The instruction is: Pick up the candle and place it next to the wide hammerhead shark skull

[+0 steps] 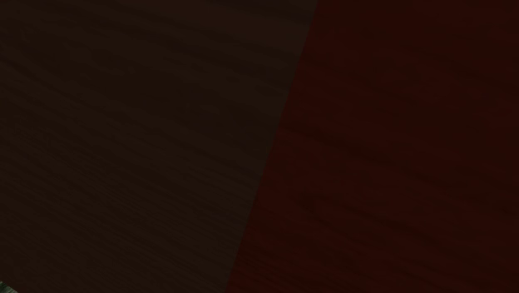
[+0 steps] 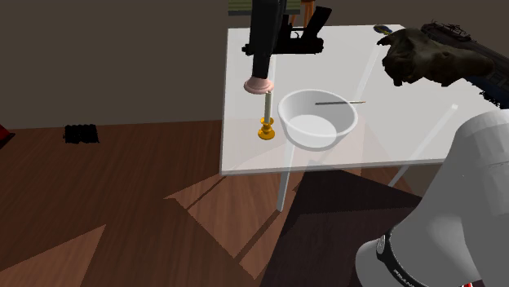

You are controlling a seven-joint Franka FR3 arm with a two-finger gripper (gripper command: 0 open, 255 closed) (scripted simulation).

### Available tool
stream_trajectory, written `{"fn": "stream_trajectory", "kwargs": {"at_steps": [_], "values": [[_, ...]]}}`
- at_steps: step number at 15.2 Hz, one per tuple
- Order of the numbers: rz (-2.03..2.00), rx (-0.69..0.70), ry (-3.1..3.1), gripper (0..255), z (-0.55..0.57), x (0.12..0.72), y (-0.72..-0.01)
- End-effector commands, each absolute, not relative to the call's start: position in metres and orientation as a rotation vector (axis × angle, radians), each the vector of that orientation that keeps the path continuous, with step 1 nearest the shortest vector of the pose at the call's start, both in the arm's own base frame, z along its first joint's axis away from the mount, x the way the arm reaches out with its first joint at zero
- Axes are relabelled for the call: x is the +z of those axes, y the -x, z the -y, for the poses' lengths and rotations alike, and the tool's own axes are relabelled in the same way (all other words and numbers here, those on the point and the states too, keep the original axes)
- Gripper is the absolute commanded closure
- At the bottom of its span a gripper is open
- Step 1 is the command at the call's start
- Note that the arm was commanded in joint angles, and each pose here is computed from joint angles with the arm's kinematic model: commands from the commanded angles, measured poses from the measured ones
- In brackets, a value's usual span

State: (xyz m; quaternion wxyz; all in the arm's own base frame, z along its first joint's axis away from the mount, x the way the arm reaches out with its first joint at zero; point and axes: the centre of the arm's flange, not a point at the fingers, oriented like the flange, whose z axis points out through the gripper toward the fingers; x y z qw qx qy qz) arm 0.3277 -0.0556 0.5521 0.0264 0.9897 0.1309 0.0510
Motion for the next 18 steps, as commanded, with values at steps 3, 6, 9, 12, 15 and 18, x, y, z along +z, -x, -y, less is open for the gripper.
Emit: {"fn": "stream_trajectory", "kwargs": {"at_steps": [3,6,9,12,15,18], "values": [[-0.455,0.177,-3.068,0,0.099,0.518,-0.336],[-0.491,0.191,-3.076,0,0.132,0.494,-0.344],[-0.528,0.205,-3.084,0,0.164,0.469,-0.352],[-0.564,0.219,-3.091,0,0.196,0.444,-0.362],[-0.587,0.227,-3.095,0,0.214,0.423,-0.369],[-0.587,0.227,-3.095,0,0.214,0.408,-0.371]]}}
